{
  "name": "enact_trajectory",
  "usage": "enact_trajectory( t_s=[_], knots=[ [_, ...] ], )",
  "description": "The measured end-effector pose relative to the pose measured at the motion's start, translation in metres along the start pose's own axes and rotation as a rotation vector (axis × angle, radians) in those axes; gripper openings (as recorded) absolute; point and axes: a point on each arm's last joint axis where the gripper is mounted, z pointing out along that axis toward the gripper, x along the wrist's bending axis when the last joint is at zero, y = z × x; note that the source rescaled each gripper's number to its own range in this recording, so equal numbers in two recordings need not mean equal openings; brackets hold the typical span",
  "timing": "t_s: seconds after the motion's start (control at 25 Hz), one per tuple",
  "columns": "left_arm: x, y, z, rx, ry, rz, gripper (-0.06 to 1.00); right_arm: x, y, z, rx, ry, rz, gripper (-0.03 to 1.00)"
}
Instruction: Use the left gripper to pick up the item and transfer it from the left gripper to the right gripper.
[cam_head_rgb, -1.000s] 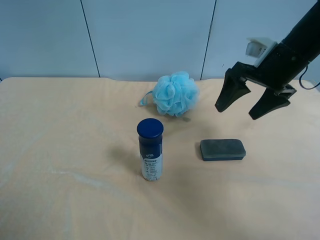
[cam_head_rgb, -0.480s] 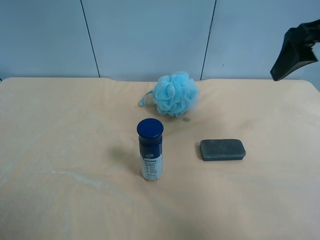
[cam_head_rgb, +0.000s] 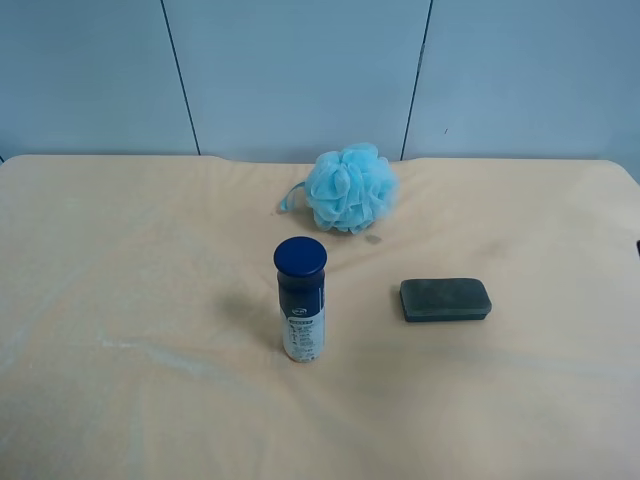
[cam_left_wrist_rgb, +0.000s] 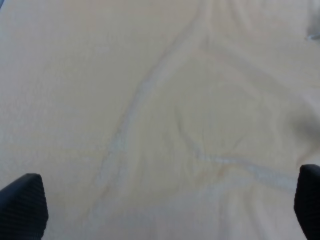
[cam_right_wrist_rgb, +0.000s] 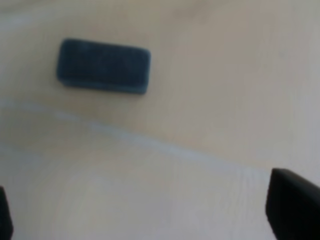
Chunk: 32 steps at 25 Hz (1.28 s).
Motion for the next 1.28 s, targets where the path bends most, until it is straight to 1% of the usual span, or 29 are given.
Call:
enact_trajectory(
  t_s=[0.12, 0.28, 0.48, 0.68, 0.76, 1.04, 1.16, 1.28],
  knots=[
    [0.0, 0.0, 0.0, 0.0, 0.0, 0.0, 1.0, 0.003, -0.03, -0.002, -0.103, -0.013, -0.005, 0.99],
    [0.0, 0.0, 0.0, 0.0, 0.0, 0.0, 1.0, 0.006, -0.065, 0.0, -0.174, -0.024, 0.003, 0.99],
    [0.0, 0.0, 0.0, 0.0, 0.0, 0.0, 1.0, 0.005, -0.086, -0.009, -0.279, -0.083, 0.01, 0.99],
    [0.0, 0.0, 0.0, 0.0, 0.0, 0.0, 1.0, 0.007, -0.099, -0.02, -0.388, -0.093, 0.028, 0.99],
    [0.0, 0.0, 0.0, 0.0, 0.0, 0.0, 1.0, 0.007, -0.101, -0.021, -0.404, -0.093, 0.031, 0.99],
    [0.0, 0.0, 0.0, -0.001, 0.004, -0.003, 1.0, 0.007, -0.102, -0.022, -0.411, -0.093, 0.031, 0.99],
    [0.0, 0.0, 0.0, -0.003, 0.038, -0.019, 1.0, 0.007, -0.102, -0.022, -0.411, -0.099, 0.037, 0.99],
    [-0.001, 0.0, -0.001, -0.006, 0.086, -0.043, 1.0, 0.007, -0.102, -0.022, -0.41, -0.128, 0.06, 0.99]
  ],
)
